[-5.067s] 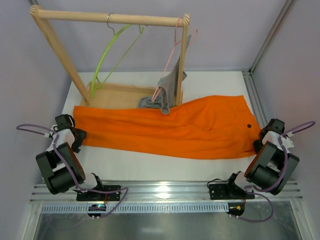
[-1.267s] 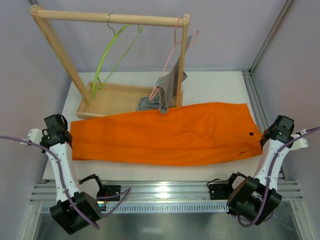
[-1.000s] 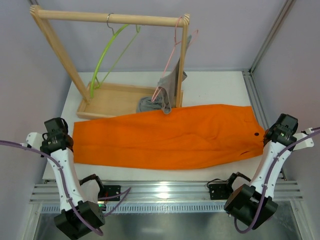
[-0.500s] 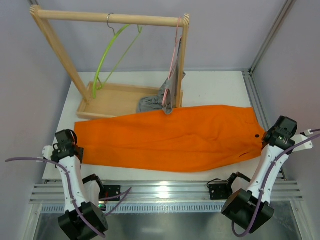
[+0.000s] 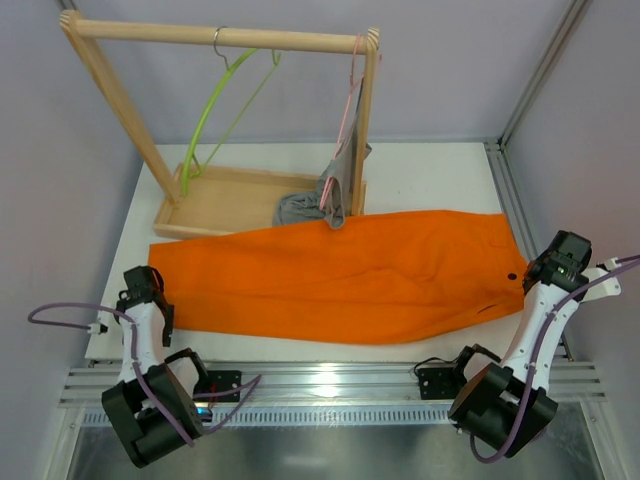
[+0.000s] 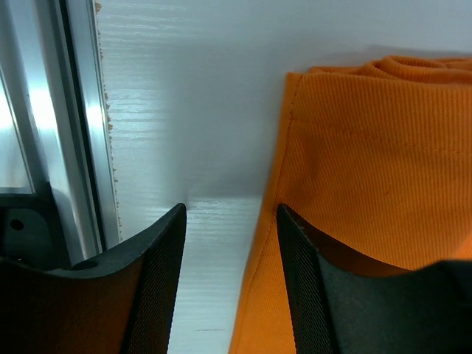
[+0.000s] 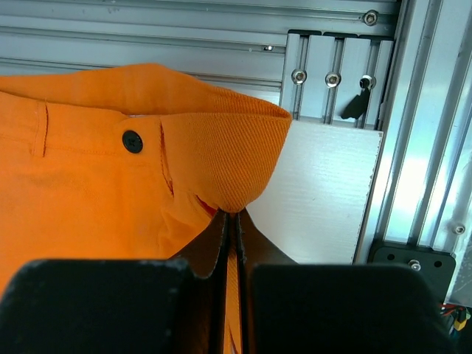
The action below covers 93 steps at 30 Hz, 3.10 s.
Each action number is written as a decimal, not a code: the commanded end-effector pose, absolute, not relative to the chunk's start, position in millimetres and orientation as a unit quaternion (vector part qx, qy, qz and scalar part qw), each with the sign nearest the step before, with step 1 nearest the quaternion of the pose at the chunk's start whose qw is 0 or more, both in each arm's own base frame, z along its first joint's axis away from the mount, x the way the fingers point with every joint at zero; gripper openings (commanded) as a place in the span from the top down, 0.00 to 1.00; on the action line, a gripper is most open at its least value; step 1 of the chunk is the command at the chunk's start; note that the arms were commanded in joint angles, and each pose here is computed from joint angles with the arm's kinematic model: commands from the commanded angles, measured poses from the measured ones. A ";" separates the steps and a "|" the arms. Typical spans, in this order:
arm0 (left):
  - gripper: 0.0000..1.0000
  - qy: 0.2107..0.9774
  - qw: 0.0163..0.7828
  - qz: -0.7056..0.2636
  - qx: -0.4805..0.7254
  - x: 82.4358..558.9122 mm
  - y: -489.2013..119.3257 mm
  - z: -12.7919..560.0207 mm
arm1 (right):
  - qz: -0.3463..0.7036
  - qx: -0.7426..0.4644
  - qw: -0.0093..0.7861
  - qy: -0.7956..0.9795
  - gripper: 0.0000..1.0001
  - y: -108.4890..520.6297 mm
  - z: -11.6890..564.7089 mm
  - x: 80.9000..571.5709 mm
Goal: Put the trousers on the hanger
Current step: Fold the trousers
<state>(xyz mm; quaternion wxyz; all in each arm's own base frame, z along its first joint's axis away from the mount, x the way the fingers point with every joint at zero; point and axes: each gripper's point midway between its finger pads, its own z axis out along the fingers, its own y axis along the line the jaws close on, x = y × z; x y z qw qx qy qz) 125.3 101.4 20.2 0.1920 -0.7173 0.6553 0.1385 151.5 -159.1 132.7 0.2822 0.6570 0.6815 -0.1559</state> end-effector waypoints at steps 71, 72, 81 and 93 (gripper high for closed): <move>1.00 0.632 0.316 0.168 -0.687 142.2 137.7 118.3 | -0.168 0.659 0.355 0.642 0.96 -170.5 191.6 151.3; 1.00 0.632 0.312 0.166 -0.690 141.8 136.8 115.5 | -0.171 0.658 0.355 0.642 0.96 -171.0 191.6 150.6; 1.00 0.644 0.307 0.164 -0.682 144.6 136.2 112.5 | -0.168 0.657 0.356 0.643 0.96 -171.4 194.3 152.8; 1.00 0.649 0.310 0.155 -0.677 147.0 133.8 115.2 | -0.173 0.656 0.353 0.645 0.96 -171.8 191.7 151.2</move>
